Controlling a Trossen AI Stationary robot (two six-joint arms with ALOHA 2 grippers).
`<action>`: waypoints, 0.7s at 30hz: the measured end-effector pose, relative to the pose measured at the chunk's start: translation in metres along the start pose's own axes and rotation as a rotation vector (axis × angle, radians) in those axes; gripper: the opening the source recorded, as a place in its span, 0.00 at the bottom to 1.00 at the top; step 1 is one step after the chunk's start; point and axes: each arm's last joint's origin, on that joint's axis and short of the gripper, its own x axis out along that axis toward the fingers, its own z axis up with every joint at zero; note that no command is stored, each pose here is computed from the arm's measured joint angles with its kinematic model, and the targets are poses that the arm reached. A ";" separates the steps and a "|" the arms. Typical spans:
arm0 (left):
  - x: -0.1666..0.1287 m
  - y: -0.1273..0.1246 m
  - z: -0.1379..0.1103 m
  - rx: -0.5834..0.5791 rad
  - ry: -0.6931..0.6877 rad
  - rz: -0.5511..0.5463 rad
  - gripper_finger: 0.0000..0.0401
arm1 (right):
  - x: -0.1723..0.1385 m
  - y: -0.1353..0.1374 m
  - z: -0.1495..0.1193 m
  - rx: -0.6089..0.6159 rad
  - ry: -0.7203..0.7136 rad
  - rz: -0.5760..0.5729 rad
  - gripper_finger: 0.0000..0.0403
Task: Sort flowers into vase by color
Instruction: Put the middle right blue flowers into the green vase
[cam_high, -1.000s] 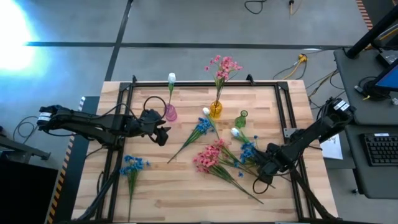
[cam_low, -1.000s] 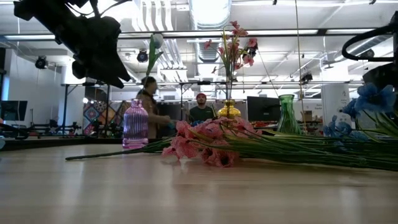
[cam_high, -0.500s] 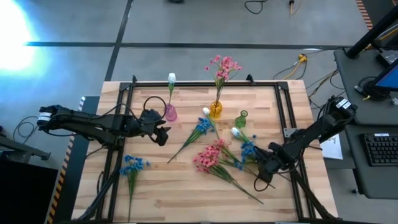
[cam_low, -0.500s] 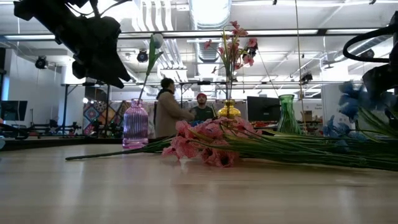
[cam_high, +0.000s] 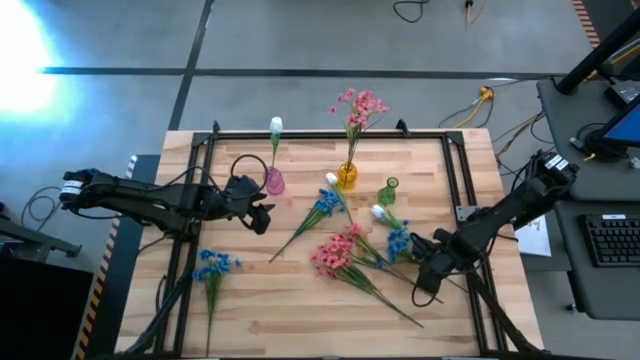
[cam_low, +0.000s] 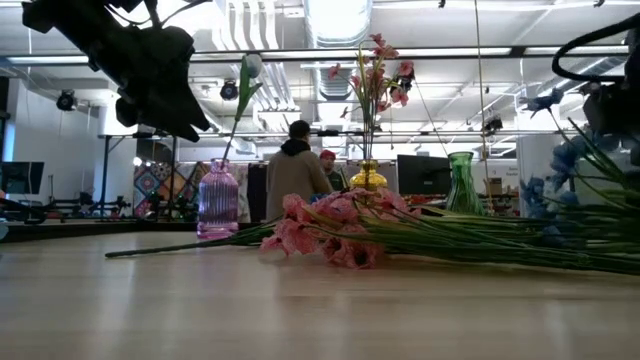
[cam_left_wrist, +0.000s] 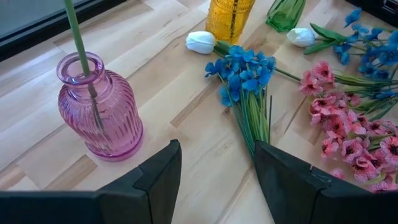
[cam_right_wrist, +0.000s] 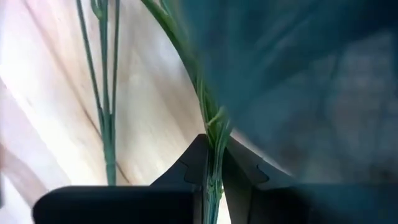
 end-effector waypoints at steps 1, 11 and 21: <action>0.000 0.000 0.000 0.000 0.000 0.000 0.47 | -0.002 0.000 0.000 0.005 -0.001 0.002 0.06; 0.000 0.001 0.000 0.000 -0.013 0.019 0.47 | -0.020 -0.005 -0.001 0.038 -0.011 0.015 0.07; 0.000 0.000 0.000 0.000 -0.014 0.018 0.47 | -0.050 -0.020 -0.010 0.151 0.043 0.175 0.07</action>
